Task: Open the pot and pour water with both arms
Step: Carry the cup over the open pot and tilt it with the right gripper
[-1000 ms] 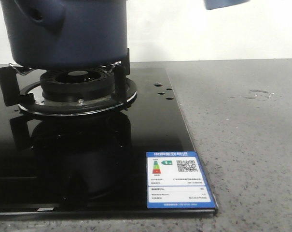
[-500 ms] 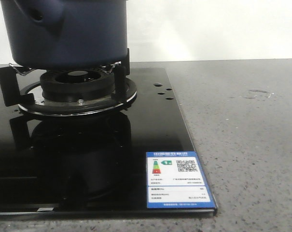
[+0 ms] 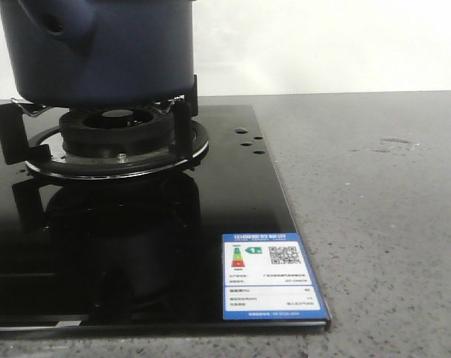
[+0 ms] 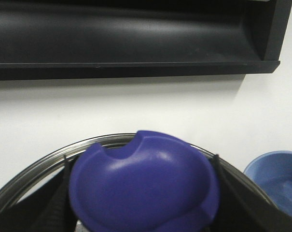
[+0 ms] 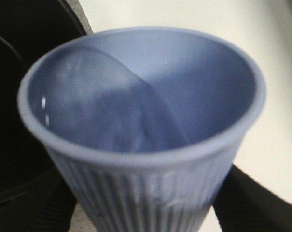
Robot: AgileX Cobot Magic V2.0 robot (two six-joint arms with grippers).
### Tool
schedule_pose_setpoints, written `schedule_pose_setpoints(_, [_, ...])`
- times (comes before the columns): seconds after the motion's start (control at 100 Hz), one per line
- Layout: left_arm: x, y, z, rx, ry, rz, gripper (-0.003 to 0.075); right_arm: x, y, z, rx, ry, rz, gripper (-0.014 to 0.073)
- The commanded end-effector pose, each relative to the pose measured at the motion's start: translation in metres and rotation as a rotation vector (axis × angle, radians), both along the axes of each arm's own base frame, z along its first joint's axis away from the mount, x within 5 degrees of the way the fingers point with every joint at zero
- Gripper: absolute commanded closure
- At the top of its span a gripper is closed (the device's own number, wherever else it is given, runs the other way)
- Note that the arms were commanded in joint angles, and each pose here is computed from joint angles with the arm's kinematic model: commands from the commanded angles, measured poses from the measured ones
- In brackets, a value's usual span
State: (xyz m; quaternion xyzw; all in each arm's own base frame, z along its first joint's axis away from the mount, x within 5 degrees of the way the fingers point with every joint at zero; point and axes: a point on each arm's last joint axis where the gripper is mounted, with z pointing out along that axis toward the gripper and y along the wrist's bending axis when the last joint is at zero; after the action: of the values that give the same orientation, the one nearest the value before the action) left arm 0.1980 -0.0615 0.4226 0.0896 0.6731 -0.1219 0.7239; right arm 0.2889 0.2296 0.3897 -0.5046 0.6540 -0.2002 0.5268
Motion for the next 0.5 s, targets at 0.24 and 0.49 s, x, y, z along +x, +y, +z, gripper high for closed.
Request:
schedule_pose_setpoints(0.24, [-0.0067,0.0072,0.0247,-0.050,-0.145,0.050,0.0360,-0.0040,0.0019,0.0327,-0.145,-0.253,0.053,0.0247])
schedule_pose_setpoints(0.49, [-0.0067,0.0072,0.0247,-0.050,-0.145,0.050,0.0360,-0.0015,0.0028,0.0374,-0.251,-0.356,0.067,0.0247])
